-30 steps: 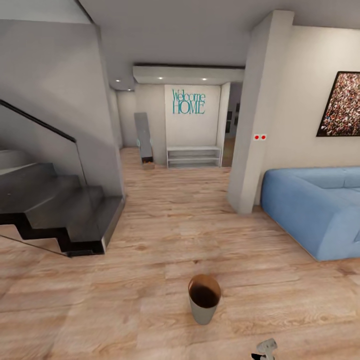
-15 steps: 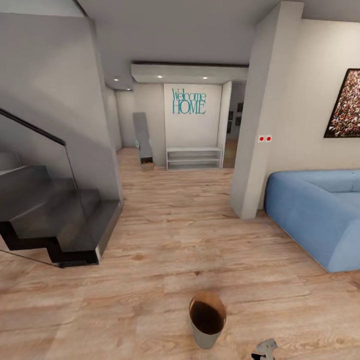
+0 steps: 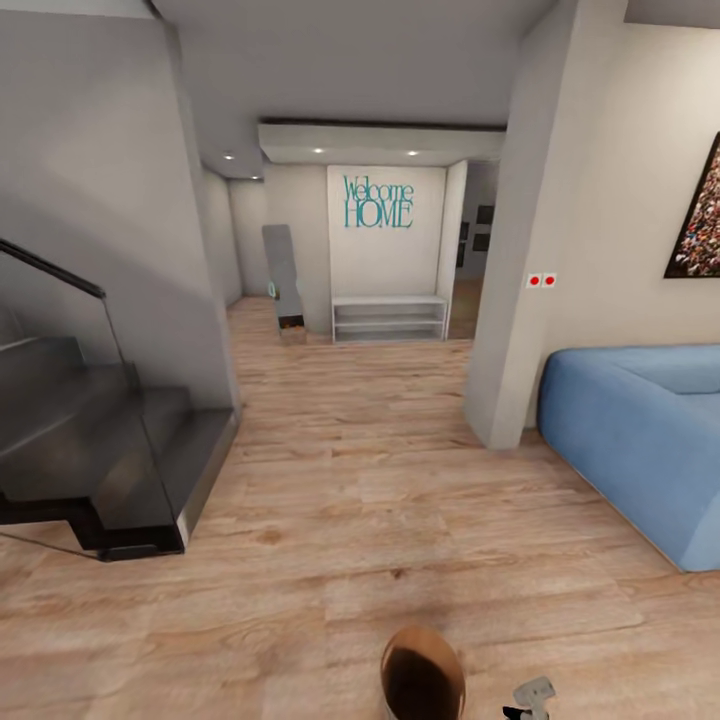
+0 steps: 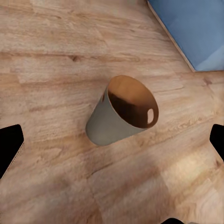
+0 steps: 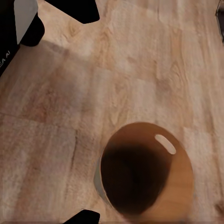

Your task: Put the three can of soda from the living room inside the tash can in the kitchen.

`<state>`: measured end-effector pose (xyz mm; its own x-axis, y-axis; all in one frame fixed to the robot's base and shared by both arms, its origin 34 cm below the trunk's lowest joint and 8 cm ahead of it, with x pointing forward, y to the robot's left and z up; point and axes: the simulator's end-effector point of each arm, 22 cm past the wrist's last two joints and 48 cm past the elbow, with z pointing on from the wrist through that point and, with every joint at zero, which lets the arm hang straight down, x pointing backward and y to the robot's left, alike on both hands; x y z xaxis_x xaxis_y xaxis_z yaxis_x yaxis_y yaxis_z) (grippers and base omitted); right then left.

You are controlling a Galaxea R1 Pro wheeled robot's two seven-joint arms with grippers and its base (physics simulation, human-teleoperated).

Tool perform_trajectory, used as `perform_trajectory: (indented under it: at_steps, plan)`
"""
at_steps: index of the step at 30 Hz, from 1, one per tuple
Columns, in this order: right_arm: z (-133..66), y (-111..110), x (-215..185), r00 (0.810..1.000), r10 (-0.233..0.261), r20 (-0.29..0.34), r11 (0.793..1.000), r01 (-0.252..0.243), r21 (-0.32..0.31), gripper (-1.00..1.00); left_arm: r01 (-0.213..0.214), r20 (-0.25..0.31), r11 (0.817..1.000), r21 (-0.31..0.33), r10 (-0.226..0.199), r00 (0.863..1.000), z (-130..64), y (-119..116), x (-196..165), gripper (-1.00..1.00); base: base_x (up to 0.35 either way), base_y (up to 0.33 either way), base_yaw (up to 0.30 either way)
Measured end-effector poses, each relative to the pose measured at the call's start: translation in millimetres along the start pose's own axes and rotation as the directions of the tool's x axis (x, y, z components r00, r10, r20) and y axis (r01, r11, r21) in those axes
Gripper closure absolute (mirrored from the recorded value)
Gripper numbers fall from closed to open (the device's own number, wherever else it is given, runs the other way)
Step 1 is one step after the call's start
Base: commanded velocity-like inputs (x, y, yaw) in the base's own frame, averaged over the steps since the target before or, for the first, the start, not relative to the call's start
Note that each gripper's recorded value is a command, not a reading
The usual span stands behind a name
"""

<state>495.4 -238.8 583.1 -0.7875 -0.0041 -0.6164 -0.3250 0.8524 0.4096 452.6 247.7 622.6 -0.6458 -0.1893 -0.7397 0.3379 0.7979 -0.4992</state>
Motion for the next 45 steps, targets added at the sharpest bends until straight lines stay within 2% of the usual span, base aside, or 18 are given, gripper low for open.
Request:
perform_trajectory:
  at_steps: [2,4,7,10,12,15,18,20,24,28,45]
  plan:
    - [-0.1,-3.5,-0.5,1.000,-0.001,0.001,1.000,0.001,0.016,-1.00,-0.001,-0.001,1.000,0.002,0.001,1.000,0.2,-0.7,0.2,-1.00,0.343,0.002,0.000]
    - [-0.9,-23.0,-1.4,1.000,-0.001,0.002,0.994,0.001,0.105,-1.00,-0.007,0.002,1.000,0.015,0.007,1.000,0.6,-3.7,-1.7,-1.00,0.343,0.029,0.000]
    - [-1.9,-35.6,-3.1,1.000,-0.002,0.004,0.986,0.002,0.166,-1.00,-0.011,0.003,0.999,0.043,0.011,1.000,0.1,-9.2,-2.7,-1.00,0.343,0.045,0.000]
    - [-3.0,-50.3,-11.7,1.000,-0.008,0.015,0.972,0.004,0.233,-1.00,-0.016,0.001,0.995,0.100,0.016,1.000,-1.7,-20.9,-3.2,-1.00,0.289,0.033,0.000]
    - [-5.9,-69.0,-22.5,1.000,-0.014,0.026,0.948,0.005,0.319,-1.00,-0.022,0.000,0.983,0.184,0.022,1.000,-5.9,-37.6,-3.6,-1.00,0.124,0.013,0.000]
    - [-7.0,-81.6,-33.9,0.999,-0.018,0.037,0.922,0.002,0.387,-1.00,-0.024,-0.002,0.973,0.229,0.025,1.000,-9.2,-46.4,-3.6,-1.00,0.063,0.006,0.000]
    - [-4.2,-84.7,-39.7,0.999,-0.015,0.045,0.903,-0.006,0.430,-1.00,-0.025,-0.002,0.969,0.245,0.026,1.000,-10.5,-49.4,-3.5,-1.00,0.027,0.003,0.000]
    - [-1.0,-91.0,-38.0,0.999,0.004,0.039,0.864,-0.023,0.504,-1.00,-0.025,-0.003,0.966,0.256,0.027,1.000,-11.5,-51.7,-3.5,-1.00,0.007,0.001,0.000]
    - [1.1,-95.0,-33.5,0.999,0.023,0.025,0.847,-0.033,0.531,-1.00,-0.024,-0.003,0.966,0.259,0.026,1.000,-11.9,-52.1,-3.3,-1.00,0.003,0.000,0.000]
    - [1.7,-96.1,-32.5,0.999,0.029,0.022,0.842,-0.036,0.538,-1.00,-0.025,-0.003,0.966,0.259,0.027,1.000,-12.5,-51.6,-3.3,-1.00,0.001,0.000,0.000]
    - [2.3,-95.9,-32.6,0.999,0.032,0.023,0.842,-0.039,0.538,-1.00,-0.036,-0.011,0.968,0.250,0.040,0.999,-18.6,-43.0,-4.9,-1.00,0.000,0.000,0.000]
